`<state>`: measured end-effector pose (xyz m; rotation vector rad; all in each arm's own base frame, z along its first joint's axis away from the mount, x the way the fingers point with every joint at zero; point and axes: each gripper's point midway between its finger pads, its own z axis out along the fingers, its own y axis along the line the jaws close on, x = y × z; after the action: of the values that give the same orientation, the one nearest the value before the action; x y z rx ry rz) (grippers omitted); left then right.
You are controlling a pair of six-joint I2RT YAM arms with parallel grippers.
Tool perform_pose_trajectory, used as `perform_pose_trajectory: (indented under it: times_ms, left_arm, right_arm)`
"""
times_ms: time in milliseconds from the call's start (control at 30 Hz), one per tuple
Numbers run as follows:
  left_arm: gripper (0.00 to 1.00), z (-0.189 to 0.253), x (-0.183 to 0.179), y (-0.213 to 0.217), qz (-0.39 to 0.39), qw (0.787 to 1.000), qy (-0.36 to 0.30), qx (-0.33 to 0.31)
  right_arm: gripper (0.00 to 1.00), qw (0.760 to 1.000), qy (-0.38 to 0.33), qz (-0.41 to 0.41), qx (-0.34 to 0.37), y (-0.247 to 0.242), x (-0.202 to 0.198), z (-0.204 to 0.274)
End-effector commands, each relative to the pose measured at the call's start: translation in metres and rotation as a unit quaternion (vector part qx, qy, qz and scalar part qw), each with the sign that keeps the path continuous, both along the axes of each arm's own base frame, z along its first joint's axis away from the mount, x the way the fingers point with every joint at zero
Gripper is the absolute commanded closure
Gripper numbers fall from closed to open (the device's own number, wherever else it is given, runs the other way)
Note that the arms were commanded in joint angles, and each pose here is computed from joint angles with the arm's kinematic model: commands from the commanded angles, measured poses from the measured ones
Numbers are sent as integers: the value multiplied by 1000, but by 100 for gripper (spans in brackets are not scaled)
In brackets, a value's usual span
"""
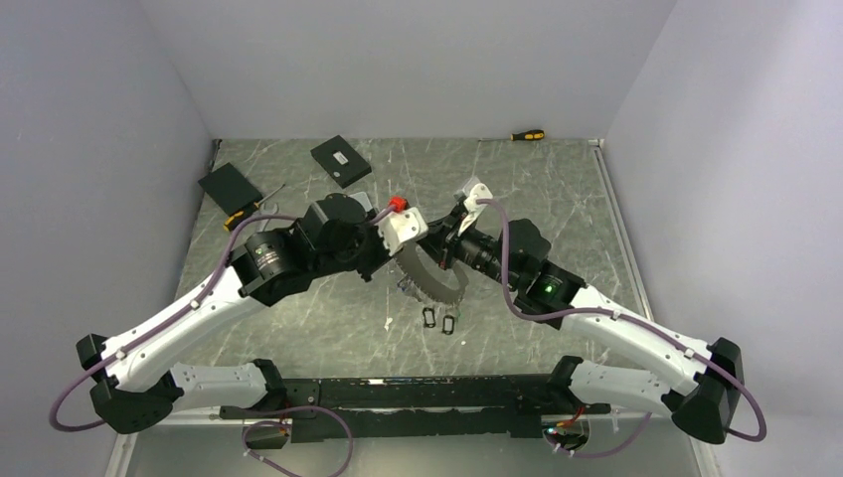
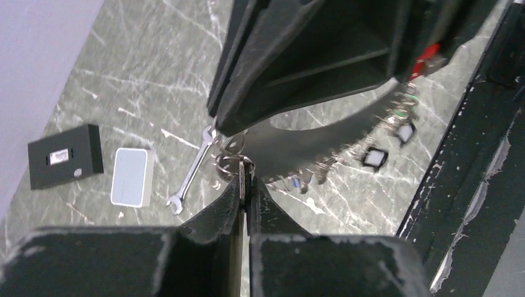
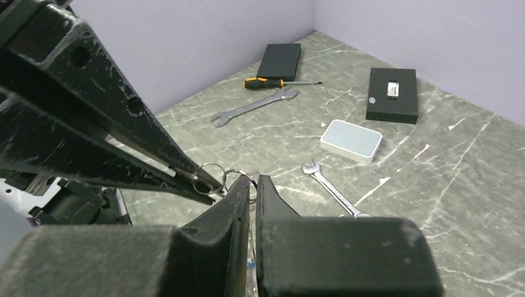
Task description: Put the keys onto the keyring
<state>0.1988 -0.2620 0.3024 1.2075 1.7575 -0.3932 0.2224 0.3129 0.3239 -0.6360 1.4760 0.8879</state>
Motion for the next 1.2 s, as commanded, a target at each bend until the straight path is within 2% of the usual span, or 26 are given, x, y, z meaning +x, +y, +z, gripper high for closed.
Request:
perform_pose_trajectory:
  times_ms: [0,67,167,233,267,500,700,800,900,1033,1167]
  left_arm:
    - [82,23,-30,-21,-90,995,10,-30]
    - [63,15,-25,-17,-73,997,18,-7]
    - [51,3,-25,-15,-68,997,33,15]
    - [37,1,-27,-15,-69,997,41,13]
    - [35,3,-29,-15,-71,997,42,9]
    - [36,16,-26,-3,-33,999,18,-30]
    - [41,24,-22,-7,-11,994,-5,-110]
    - [47,44,-29,-7,-30,987,-25,-153]
    - [47,66,-44,-7,-71,980,-42,-184]
    - [44,80,-52,-2,-90,976,-53,-188]
    - [45,81,-49,1,-85,977,-65,-185]
  right_arm:
    - [100,994,-43,-81,63,-27,30,55]
    - [100,994,-45,-78,65,-28,29,55]
    - [100,993,-51,-76,69,-31,26,60]
    - [100,993,-56,-76,68,-32,25,63]
    - [100,993,-57,-76,66,-32,25,63]
    - [100,992,-75,-77,68,-41,18,71]
    - [100,989,-104,-63,87,-48,6,80]
    - [100,987,-124,-44,89,-48,-4,80]
    - [100,984,-157,-11,86,-48,-19,79]
    - [100,978,-194,31,76,-48,-38,72]
    - [100,974,-208,58,76,-47,-50,70]
